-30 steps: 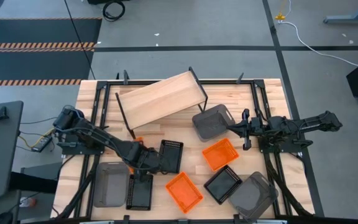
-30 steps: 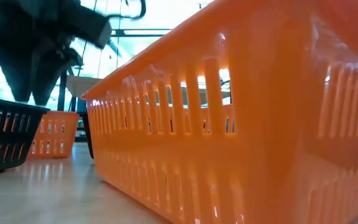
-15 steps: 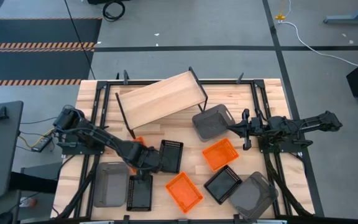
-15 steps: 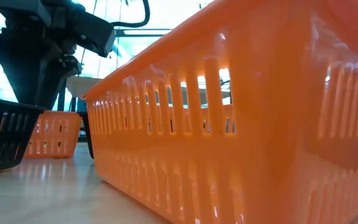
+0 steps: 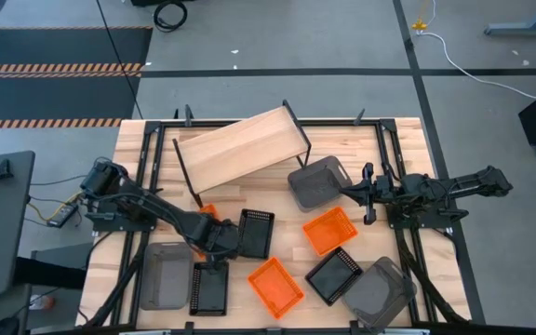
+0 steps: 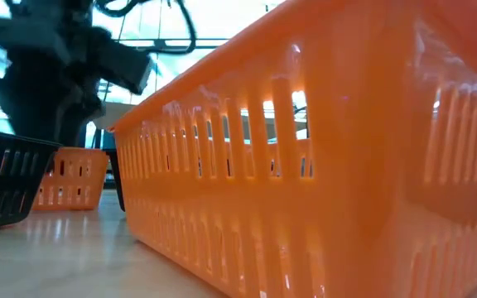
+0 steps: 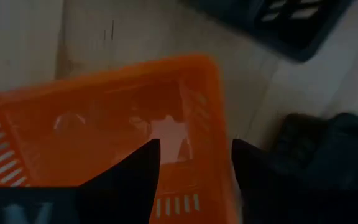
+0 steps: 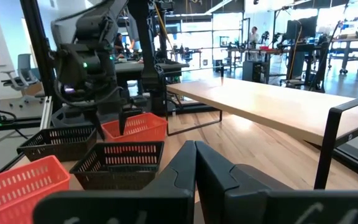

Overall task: Stack baskets on shelf by color
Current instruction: Put the top left orange bin on the shelf

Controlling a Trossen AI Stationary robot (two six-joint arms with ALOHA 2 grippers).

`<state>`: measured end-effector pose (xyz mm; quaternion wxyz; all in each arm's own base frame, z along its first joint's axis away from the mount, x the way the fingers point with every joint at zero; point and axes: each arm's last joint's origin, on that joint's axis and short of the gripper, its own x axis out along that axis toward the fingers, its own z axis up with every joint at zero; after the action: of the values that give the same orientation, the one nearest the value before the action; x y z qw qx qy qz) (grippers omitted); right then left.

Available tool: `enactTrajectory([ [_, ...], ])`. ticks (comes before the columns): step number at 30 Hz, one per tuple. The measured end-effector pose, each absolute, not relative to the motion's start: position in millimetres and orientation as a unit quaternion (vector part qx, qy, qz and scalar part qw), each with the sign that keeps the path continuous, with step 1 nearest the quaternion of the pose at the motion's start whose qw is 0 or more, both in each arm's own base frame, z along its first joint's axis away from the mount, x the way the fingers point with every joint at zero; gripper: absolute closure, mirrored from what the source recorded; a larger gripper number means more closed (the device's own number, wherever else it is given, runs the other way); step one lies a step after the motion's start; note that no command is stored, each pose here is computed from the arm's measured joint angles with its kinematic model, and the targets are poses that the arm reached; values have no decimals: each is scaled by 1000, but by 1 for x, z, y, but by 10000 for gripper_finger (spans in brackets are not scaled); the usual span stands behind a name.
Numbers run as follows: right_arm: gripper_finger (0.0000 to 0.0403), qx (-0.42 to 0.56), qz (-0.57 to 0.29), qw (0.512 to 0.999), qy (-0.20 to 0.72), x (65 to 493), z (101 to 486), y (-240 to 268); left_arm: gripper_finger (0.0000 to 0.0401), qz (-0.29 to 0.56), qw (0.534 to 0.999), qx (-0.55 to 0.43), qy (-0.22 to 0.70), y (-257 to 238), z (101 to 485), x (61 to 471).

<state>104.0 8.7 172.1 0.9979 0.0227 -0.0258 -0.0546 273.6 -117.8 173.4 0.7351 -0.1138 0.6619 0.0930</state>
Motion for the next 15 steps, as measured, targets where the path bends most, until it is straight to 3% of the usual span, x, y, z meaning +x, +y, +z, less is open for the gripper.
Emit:
enactTrajectory([
  [6, 391, 23, -55, 998, -26, 104, 172, 9, 231, 82, 728, -88, 675, -114, 166, 268],
  [13, 391, 23, -55, 998, -26, 104, 172, 9, 368, 65, 740, -87, 664, -123, 181, 275],
  [15, 391, 23, -55, 998, -26, 104, 172, 9, 387, 64, 746, -91, 657, -124, 188, 279],
])
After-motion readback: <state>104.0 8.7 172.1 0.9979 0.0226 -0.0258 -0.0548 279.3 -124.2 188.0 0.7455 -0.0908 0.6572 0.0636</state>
